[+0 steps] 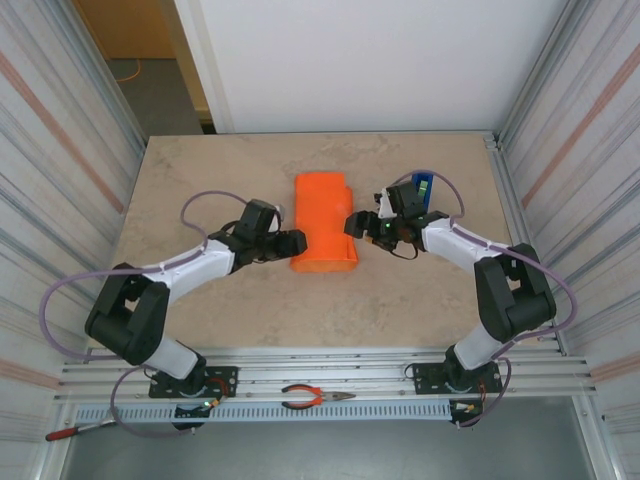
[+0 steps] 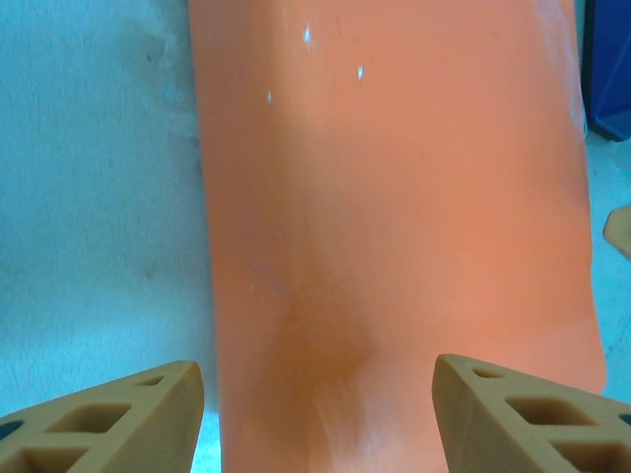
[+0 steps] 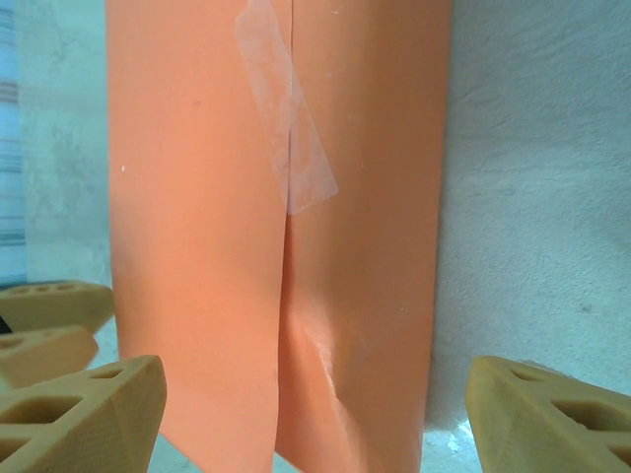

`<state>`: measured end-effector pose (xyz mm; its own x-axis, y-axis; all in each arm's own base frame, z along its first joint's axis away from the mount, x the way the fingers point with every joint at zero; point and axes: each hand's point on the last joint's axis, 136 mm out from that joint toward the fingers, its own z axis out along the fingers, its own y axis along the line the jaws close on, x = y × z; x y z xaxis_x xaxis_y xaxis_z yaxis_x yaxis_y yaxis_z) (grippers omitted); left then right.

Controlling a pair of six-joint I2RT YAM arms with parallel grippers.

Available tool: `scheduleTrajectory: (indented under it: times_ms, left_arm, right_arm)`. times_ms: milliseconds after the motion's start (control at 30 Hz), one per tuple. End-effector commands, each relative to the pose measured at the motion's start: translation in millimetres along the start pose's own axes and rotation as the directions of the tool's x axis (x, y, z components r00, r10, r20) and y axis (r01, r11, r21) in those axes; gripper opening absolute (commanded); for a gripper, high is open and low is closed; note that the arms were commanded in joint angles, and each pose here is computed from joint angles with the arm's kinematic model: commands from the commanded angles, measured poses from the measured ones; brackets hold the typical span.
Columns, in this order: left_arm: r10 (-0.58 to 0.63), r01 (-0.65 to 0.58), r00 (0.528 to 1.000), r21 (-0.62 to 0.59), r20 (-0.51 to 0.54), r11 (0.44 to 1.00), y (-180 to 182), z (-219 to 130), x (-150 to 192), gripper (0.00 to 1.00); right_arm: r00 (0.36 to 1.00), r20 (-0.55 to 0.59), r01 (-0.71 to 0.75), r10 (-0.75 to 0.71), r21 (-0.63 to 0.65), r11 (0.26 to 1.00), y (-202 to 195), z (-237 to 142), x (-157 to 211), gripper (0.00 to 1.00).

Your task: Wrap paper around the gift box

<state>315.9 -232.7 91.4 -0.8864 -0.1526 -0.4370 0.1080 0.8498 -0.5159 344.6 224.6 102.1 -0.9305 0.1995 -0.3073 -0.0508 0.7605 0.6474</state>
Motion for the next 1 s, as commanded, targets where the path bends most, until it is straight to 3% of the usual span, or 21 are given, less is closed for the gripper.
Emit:
scheduleTrajectory:
  times_ms: [0, 200, 300, 433, 567, 733, 867, 967]
  left_arm:
    - [-0.018, 0.018, 0.999, -0.003, 0.026, 1.0, -1, 2, 3, 0.6]
    - [-0.001, 0.001, 1.0, -0.009, -0.006, 1.0, -6, 22, 14, 0.46]
    - [0.01, -0.01, 1.0, -0.002, -0.022, 1.0, -9, 28, 19, 0.43]
    - [0.023, -0.023, 1.0, -0.019, -0.008, 1.0, -6, 20, 17, 0.44]
    - [0.033, -0.032, 0.999, -0.025, 0.028, 0.999, -4, 1, 5, 0.5]
    - [0.02, -0.017, 0.997, -0.04, 0.075, 0.999, 11, -19, -12, 0.57]
    - [-0.035, 0.04, 0.996, -0.055, 0.086, 0.998, 30, -22, -24, 0.57]
    - [-0.08, 0.086, 0.994, -0.098, 0.069, 0.991, 47, -17, -27, 0.56]
  right_arm:
    - [0.999, -0.025, -0.021, 0.021, -0.008, 1.0, 0, -1, 12, 0.78]
    - [0.998, -0.057, -0.034, 0.034, -0.004, 0.999, -2, 15, 27, 0.7]
    - [0.997, -0.067, -0.044, 0.043, -0.018, 0.999, 1, 20, 31, 0.6]
    - [0.997, -0.063, -0.041, 0.039, -0.022, 0.999, 3, 15, 28, 0.59]
    - [0.998, -0.034, -0.052, 0.052, -0.017, 0.998, -2, 1, 21, 0.66]
    - [0.994, 0.032, -0.104, 0.103, 0.026, 0.994, -26, -20, 14, 0.67]
    - [0.988, 0.056, -0.15, 0.146, 0.067, 0.986, -47, -27, 14, 0.6]
    - [0.986, 0.053, -0.161, 0.157, 0.097, 0.982, -57, -24, 14, 0.46]
